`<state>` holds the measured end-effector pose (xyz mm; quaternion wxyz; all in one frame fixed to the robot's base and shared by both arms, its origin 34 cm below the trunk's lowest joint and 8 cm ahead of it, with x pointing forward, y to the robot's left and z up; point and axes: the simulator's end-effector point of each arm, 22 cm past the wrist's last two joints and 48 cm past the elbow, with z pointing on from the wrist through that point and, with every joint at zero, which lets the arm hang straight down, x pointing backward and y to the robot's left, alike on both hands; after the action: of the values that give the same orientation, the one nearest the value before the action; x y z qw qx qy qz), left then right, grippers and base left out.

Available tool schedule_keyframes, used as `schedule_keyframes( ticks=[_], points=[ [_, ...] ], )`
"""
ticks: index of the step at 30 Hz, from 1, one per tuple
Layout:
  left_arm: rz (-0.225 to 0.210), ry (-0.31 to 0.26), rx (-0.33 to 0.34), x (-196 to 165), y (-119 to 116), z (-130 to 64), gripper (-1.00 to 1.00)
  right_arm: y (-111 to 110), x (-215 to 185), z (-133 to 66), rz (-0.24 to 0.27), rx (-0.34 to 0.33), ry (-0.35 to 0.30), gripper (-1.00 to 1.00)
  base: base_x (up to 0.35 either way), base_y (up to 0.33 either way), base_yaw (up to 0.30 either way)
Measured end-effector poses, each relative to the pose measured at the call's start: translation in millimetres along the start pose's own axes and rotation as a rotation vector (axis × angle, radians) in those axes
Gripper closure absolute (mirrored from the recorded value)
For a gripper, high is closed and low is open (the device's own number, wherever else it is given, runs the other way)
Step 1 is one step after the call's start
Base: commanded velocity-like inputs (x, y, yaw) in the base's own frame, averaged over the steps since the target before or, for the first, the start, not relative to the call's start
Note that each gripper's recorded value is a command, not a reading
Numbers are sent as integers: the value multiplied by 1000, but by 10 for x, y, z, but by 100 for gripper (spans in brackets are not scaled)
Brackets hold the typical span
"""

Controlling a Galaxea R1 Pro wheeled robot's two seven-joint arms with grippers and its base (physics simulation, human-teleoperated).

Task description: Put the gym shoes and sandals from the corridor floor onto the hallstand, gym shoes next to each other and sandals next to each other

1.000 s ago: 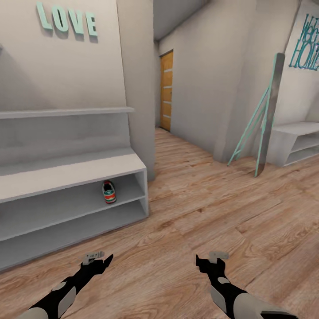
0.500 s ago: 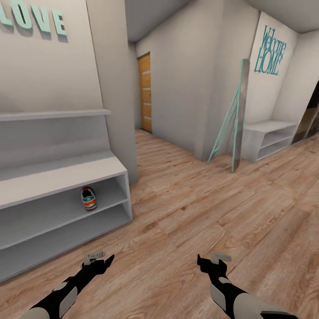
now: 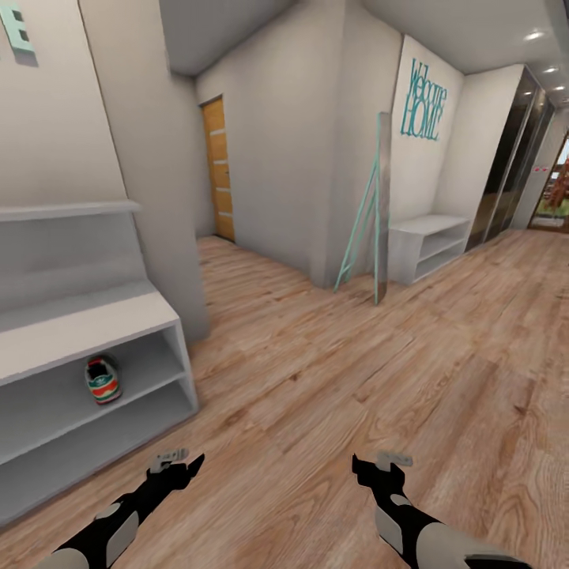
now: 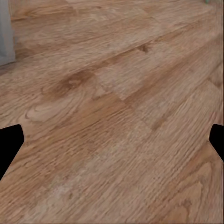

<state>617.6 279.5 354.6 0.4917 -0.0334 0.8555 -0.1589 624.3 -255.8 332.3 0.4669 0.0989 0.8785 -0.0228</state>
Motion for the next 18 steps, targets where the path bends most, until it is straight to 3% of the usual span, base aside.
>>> schedule_keyframes(
  ticks=[12, 18],
  points=[
    [-2, -8, 6, -34, -52, 0, -100, 4, -51, -14, 3, -1, -9, -100, 296, -147, -286],
    [-3, -12, 12, -51, -95, 6, -100, -12, -71, -21, 28, 7, -11, -100, 307, -147, -286]
  ],
)
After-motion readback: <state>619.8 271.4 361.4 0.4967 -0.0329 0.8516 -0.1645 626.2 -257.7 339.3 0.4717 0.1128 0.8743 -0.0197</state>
